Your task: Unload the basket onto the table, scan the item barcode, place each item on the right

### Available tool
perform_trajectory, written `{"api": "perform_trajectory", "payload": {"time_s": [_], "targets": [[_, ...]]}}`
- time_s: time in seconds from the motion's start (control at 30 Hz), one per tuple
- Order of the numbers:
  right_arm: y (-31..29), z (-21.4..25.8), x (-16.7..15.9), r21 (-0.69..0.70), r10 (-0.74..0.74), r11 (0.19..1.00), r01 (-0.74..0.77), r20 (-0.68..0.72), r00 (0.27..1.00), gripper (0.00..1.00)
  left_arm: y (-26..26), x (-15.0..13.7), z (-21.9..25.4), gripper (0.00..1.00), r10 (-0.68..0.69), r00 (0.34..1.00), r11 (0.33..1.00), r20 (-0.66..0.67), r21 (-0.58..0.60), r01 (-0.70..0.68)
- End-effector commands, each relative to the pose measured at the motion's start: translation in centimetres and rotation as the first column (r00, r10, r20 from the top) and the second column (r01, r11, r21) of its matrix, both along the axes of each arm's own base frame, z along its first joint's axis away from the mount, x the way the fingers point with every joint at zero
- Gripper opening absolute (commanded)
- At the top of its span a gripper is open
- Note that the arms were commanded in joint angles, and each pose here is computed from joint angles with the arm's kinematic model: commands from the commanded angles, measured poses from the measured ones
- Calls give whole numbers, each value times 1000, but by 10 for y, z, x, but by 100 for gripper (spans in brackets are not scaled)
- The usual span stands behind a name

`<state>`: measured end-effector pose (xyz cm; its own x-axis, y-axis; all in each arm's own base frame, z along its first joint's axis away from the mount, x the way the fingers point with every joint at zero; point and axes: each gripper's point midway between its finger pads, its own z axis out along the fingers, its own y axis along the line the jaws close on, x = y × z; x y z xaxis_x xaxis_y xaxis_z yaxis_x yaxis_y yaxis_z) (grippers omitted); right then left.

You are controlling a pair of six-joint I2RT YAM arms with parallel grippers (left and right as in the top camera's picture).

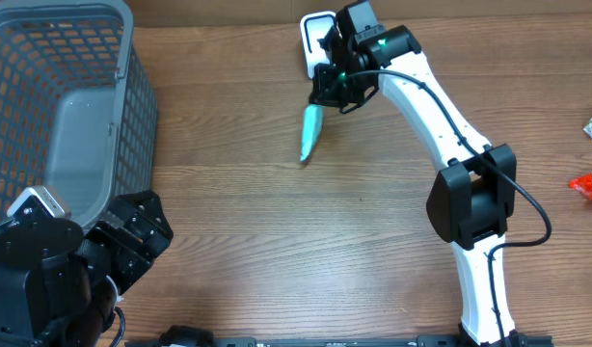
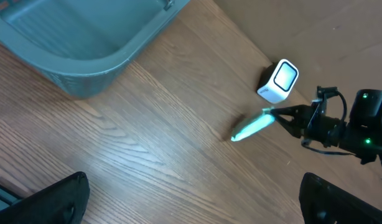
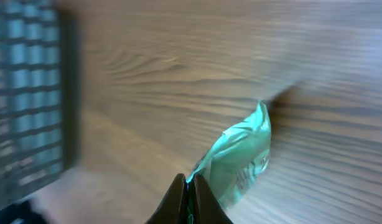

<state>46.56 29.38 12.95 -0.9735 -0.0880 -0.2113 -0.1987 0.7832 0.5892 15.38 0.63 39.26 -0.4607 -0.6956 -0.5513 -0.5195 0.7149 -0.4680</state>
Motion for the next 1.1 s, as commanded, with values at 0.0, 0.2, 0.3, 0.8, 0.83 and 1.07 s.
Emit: {"api": "perform_trajectory", "payload": {"time_s": [0.0,0.2,0.3,0.8,0.83,1.07], "targets": [[12,-6,-20,111,62,992,-52,-88,994,4,1,0,1,100,-3,1000,1000,3,10,2],[-29,-69,-29,-73,-32,997,20,-168,985,4,1,0,1,100,-3,1000,1000,3,10,2],[-64,-97,-36,-202,-102,978,59,-211,972,4,1,0,1,100,-3,1000,1000,3,10,2],[-120,-57,-52,-311,-47,950,-39,-266,963,73,1,0,1,100,-3,1000,1000,3,10,2],[-122,-48,-54,-319,-48,947,-42,-270,962,95,1,0,1,100,-3,1000,1000,3,10,2],[-117,-18,-65,-313,-17,947,-78,-289,957,100,1,0,1,100,-3,1000,1000,3,10,2]]}}
